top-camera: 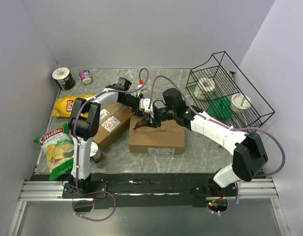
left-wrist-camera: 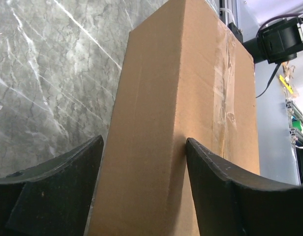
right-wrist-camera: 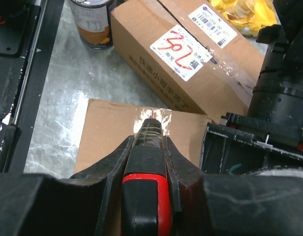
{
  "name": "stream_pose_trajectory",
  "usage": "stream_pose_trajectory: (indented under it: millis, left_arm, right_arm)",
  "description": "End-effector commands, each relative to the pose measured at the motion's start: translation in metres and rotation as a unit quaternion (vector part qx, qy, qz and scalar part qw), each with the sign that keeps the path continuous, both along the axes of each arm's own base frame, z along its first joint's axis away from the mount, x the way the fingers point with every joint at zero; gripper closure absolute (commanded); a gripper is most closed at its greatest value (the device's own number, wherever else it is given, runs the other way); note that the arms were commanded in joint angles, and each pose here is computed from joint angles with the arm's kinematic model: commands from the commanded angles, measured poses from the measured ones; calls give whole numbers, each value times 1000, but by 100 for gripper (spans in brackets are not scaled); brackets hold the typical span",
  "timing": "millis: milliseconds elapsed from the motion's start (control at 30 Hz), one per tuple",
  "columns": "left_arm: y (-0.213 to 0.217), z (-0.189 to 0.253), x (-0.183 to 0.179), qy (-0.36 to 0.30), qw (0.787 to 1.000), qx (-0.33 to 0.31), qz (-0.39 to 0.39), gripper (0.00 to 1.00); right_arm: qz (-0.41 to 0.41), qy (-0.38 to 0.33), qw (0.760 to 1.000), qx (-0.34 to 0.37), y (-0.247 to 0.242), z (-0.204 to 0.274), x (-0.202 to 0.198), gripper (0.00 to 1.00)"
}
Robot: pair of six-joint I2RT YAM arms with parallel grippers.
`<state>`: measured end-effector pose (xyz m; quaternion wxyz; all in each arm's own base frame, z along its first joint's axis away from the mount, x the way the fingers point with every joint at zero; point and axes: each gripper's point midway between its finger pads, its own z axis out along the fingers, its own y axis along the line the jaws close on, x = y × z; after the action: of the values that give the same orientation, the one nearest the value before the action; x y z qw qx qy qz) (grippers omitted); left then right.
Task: Unpack the express box
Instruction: Cut the express box at the center of the board.
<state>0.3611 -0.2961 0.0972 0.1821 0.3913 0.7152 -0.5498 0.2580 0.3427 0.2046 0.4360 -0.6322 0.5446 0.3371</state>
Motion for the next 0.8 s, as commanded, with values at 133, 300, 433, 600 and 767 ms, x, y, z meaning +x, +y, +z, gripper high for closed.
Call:
stream_pose_trajectory:
  millis: [133,300,433,600,767]
  left_arm:
    - [14,-46,7,-18,998,57,-1,31]
    - [14,-46,8,-17,998,54,-5,33]
    - [14,-46,7,-16,998,55,-8,34]
    - [13,-46,7,-16,998,53,-11,36]
    - [12,-46,7,-15,998,51,-14,37]
  right_arm:
    - [-43,1,999,-21,-29,-3,4,100]
    - [-52,2,998,-24,-40,-3,5,100]
    - [-61,6,998,-28,-48,-4,3,100]
    - [-70,8,997,-32,-56,-5,-2,100]
    - [-81,13,996,-36,-64,-7,-4,100]
